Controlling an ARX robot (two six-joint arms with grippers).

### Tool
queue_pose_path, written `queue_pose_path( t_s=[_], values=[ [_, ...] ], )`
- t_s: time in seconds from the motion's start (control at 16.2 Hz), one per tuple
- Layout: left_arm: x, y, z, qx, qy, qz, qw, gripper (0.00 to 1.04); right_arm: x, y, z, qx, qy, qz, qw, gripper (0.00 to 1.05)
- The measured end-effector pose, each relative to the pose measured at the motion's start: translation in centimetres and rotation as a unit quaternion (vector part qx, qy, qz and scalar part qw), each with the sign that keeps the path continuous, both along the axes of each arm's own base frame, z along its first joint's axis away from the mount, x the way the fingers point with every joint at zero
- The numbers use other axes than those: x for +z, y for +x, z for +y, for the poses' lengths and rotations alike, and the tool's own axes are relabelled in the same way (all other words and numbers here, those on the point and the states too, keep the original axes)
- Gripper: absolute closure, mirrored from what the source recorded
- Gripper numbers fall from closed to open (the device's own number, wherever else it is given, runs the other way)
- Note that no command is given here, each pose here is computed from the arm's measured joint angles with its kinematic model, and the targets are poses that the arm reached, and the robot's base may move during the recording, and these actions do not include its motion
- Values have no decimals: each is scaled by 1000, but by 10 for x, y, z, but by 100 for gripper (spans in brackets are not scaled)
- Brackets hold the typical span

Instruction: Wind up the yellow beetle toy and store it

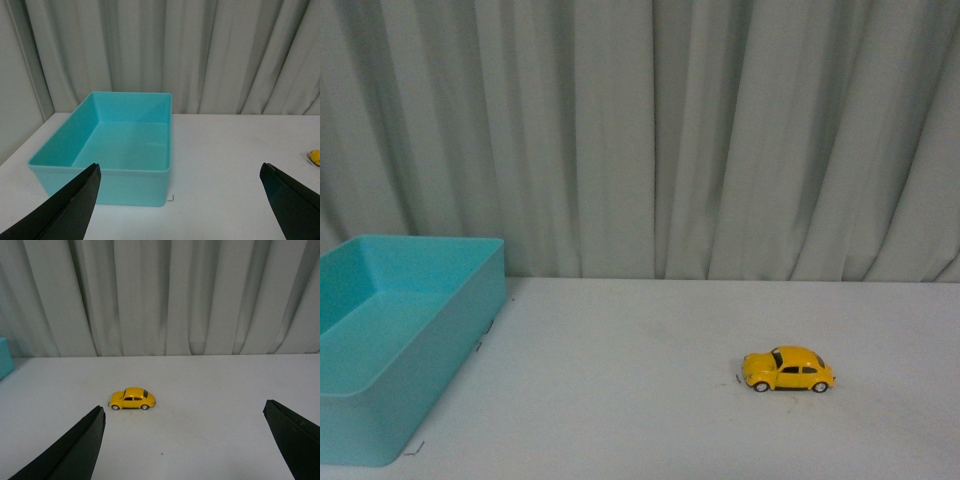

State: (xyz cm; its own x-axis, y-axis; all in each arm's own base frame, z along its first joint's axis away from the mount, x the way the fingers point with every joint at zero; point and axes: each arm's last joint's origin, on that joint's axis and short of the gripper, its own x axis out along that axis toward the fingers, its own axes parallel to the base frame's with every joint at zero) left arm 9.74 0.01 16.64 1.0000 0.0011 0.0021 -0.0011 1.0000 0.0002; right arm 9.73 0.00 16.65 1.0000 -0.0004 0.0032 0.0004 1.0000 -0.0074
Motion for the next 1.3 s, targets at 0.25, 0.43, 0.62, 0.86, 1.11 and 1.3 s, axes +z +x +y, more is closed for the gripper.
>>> queue_pose_path(
  t_s=[0.25, 0.43, 0.62, 0.86, 1.11, 1.3],
  values=[
    [0, 0, 0, 0, 0, 0, 1000, 7, 0, 0, 0, 0, 0, 0, 1000, 7],
    [0, 0, 0, 0, 0, 1, 1000, 7, 0, 0, 0, 0, 0, -1, 1000, 7],
    [0, 0, 0, 0, 0, 0, 1000, 7, 0, 0, 0, 0, 0, 0, 1000, 7],
    [0, 0, 0, 0, 0, 1, 1000, 7, 0, 0, 0, 0, 0, 0, 1000, 7],
    [0, 0, 0, 0, 0, 1, 1000, 7, 0, 0, 0, 0, 0, 0, 1000, 7],
    [0, 0, 0, 0, 0, 1, 1000, 7, 0, 0, 0, 0, 0, 0, 1000, 7]
  ],
)
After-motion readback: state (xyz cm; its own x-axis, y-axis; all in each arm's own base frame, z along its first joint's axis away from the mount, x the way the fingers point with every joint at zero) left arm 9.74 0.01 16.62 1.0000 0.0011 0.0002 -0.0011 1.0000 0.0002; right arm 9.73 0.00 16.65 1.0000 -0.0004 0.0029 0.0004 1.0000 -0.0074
